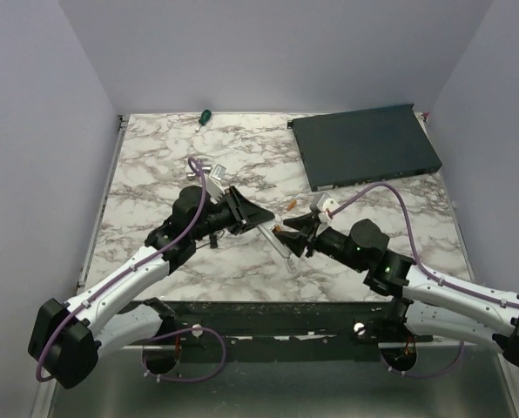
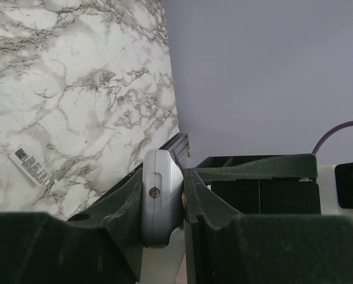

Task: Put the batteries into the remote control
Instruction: Load the battery into the remote control.

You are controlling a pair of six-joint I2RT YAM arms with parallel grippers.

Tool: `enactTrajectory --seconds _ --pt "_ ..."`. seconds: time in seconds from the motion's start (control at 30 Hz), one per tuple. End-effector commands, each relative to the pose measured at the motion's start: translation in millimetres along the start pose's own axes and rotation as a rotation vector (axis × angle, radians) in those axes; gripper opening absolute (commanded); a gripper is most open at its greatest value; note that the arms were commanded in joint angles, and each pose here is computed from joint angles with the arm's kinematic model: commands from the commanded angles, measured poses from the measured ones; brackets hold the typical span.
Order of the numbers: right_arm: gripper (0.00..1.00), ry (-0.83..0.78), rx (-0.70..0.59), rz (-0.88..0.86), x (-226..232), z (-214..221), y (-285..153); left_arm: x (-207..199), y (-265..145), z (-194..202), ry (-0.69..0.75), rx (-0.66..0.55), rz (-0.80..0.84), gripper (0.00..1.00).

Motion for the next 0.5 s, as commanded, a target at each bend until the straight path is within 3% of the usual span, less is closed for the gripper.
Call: enactTrajectory --seconds 0.0,0.2,0.47 --pt "0.45 0.008 -0.051 -0.042 7.2 -15.6 -2.8 -12.0 0.1 -4.7 0.013 -0.004 0.053 0.0" --pt "0.45 -0.018 -0.073 -0.061 9.3 -25.3 -8.7 -13.1 -0.5 -2.6 0.028 0.013 0.066 0.0" --pt "0.44 -0.327 0.028 -0.234 19.5 -33.4 -30.6 -18.4 1.6 4.5 0.084 0.103 0.109 0.0"
Point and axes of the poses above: each gripper's point midway between its finger pads, its own y axis out along the fingers, its own x axis along the line the jaws close on, z = x × y, the point moved 5 cm from there along -y, back along the fingers, and after that the axes turned 5 degrees about y, right-handed, at the moved point
